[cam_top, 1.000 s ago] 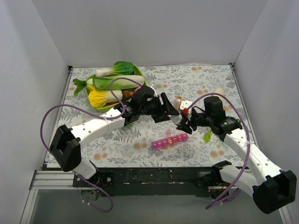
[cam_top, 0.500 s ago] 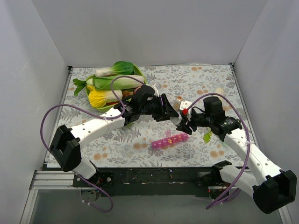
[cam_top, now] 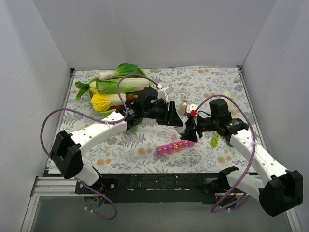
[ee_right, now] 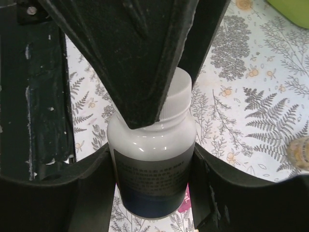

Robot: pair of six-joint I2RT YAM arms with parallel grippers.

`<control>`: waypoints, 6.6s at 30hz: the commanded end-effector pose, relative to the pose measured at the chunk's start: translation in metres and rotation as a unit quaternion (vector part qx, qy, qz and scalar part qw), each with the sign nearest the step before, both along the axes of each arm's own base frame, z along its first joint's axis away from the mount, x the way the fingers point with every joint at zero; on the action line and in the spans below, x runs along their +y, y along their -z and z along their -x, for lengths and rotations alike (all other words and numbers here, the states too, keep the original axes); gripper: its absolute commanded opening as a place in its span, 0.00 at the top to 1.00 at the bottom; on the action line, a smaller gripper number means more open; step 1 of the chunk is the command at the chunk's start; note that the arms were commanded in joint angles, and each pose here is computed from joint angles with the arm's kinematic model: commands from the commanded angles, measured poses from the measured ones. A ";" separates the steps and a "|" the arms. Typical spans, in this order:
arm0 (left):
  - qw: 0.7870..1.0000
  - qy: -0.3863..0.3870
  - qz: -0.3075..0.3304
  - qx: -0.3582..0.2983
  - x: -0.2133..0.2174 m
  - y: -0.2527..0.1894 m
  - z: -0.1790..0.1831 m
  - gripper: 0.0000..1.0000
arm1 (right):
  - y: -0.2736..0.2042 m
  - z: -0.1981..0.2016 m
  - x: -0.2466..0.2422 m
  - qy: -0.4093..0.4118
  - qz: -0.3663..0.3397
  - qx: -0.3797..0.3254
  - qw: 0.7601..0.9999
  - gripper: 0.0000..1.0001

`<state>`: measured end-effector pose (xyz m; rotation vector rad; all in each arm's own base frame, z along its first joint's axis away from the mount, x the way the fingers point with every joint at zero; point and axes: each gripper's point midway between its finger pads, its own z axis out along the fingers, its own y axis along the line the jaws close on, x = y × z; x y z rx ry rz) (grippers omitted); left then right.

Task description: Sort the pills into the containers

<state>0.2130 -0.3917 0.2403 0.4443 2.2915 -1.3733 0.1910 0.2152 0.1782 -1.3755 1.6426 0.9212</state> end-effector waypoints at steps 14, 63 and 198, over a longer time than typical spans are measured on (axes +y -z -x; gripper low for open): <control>0.976 0.179 0.070 -0.099 0.003 -0.021 0.021 0.70 | -0.055 0.040 0.019 -0.116 -0.135 0.060 0.982 0.99; 0.963 -0.216 0.013 0.160 0.023 -0.017 -0.022 0.19 | -0.025 -0.032 -0.013 0.049 0.051 -0.152 0.986 0.99; 0.913 0.316 0.065 -0.249 0.003 -0.008 0.059 0.83 | -0.031 0.046 0.016 -0.127 -0.131 0.074 0.980 0.99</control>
